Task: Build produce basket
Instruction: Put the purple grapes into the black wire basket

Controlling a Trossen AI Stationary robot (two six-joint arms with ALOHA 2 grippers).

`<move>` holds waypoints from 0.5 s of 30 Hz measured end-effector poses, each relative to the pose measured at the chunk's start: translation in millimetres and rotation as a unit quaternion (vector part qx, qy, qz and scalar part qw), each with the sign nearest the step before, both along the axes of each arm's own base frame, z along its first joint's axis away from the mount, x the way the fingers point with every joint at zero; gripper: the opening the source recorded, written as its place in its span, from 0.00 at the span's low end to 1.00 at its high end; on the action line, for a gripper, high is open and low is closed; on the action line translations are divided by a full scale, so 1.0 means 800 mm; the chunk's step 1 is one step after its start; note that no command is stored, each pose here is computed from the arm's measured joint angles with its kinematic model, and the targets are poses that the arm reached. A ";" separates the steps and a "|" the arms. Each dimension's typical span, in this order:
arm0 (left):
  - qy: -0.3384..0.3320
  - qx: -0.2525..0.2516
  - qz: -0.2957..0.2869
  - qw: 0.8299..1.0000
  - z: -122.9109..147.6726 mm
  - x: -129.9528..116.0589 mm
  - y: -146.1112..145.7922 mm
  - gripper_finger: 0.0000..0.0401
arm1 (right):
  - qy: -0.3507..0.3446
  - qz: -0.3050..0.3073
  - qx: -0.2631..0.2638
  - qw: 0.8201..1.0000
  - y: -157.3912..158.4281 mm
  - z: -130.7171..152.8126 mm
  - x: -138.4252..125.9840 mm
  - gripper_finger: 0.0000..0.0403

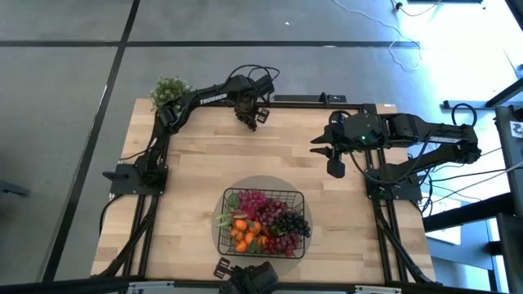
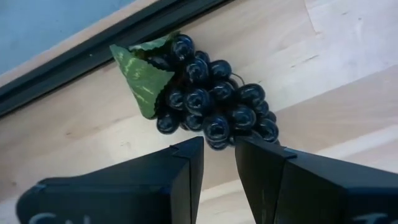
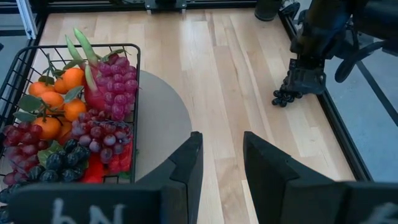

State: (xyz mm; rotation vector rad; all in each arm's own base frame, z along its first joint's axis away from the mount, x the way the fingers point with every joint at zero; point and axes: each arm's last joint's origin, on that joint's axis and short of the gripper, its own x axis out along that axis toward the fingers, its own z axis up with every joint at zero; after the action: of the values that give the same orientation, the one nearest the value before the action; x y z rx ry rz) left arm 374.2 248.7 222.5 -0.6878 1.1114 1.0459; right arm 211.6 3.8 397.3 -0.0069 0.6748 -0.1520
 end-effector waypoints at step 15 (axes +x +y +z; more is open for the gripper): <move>0.019 -0.023 -0.017 0.999 -0.037 0.012 0.001 0.20 | 0.000 -0.001 0.001 1.000 0.000 0.000 0.000 0.25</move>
State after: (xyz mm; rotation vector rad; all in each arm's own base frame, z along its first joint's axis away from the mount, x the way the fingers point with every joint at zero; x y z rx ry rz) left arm 384.0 249.5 193.1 -0.6849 1.1794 1.0118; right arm 211.6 3.8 397.3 -0.0044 0.6742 -0.1533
